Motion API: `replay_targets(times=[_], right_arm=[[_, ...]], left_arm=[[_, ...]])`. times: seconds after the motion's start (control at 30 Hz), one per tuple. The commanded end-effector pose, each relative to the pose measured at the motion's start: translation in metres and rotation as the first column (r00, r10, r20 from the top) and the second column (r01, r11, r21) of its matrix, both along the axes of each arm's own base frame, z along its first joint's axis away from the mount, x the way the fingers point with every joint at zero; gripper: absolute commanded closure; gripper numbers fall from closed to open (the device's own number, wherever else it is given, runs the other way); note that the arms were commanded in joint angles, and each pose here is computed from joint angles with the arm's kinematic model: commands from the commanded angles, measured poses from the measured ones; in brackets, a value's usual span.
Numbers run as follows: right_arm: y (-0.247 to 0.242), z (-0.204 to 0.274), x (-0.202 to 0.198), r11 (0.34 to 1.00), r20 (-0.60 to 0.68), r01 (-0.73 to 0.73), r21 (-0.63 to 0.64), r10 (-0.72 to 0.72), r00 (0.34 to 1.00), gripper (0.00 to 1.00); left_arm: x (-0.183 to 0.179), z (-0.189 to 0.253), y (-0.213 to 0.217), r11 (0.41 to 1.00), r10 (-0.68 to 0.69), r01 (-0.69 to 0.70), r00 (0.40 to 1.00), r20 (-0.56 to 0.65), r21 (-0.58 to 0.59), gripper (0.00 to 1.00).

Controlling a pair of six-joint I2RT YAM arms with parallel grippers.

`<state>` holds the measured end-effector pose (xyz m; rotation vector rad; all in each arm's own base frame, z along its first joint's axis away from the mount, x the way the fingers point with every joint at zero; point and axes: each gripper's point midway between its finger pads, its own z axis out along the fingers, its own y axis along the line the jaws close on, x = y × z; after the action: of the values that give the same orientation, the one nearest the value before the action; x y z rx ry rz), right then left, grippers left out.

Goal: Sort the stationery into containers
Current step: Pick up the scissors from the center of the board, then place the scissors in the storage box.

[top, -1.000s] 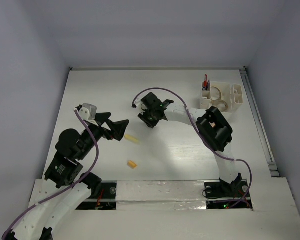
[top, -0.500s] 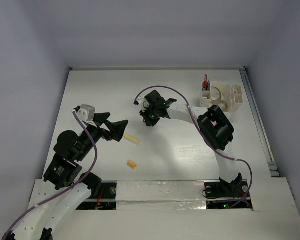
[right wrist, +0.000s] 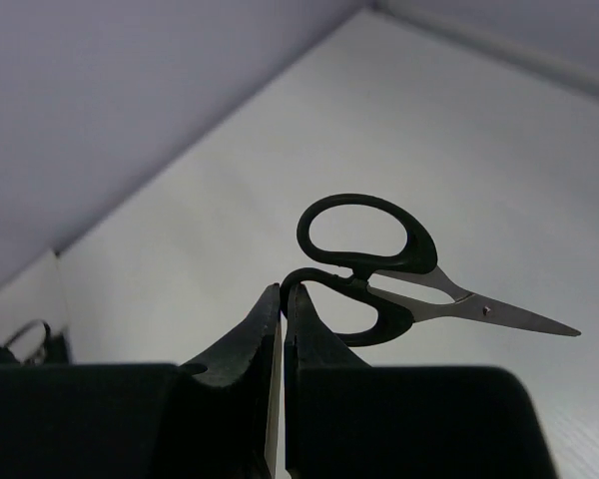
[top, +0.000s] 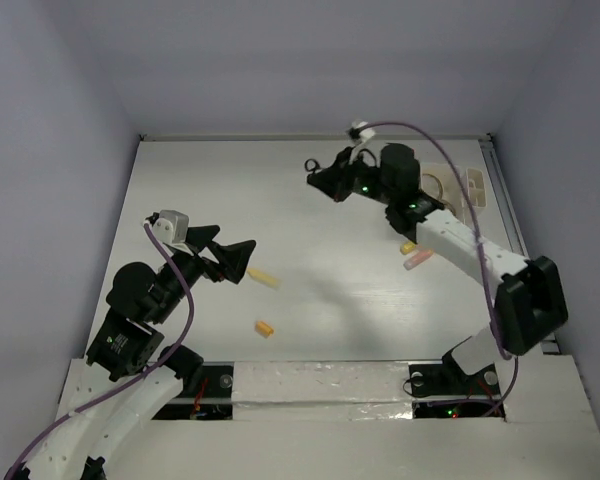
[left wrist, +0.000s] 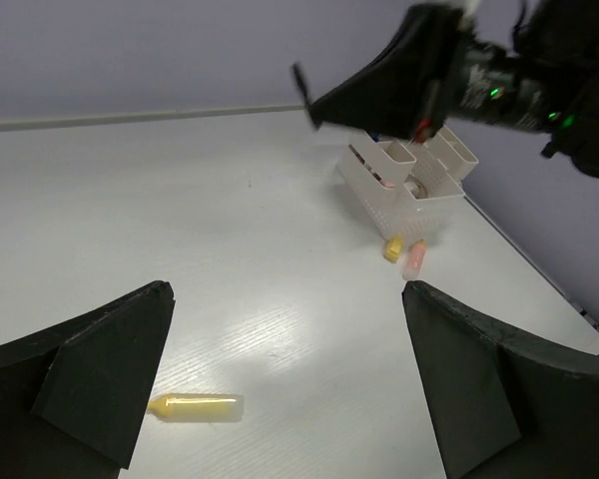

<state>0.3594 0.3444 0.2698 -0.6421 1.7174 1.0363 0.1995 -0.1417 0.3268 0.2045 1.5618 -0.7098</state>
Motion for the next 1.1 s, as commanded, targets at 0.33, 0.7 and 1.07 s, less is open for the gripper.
replay_targets(times=[0.33, 0.7, 1.07], right_arm=[[-0.247, 0.109, 0.049, 0.74, -0.155, 0.559, 0.375, -0.544, 0.824, 1.0], [-0.376, 0.089, 0.04, 0.512, -0.303, 0.683, 0.521, -0.636, 0.709, 1.0], [-0.411, 0.067, 0.06, 0.478, -0.324, 0.68, 0.556, -0.628, 0.707, 1.0]], left_arm=[[0.0, 0.01, -0.002, 1.0, -0.014, 0.015, 0.999, 0.049, -0.017, 0.01], [-0.008, 0.013, -0.009, 0.997, -0.073, 0.075, 0.995, 0.067, -0.022, 0.01], [-0.009, 0.012, -0.011, 0.996, -0.089, 0.09, 0.994, 0.065, -0.019, 0.01]])
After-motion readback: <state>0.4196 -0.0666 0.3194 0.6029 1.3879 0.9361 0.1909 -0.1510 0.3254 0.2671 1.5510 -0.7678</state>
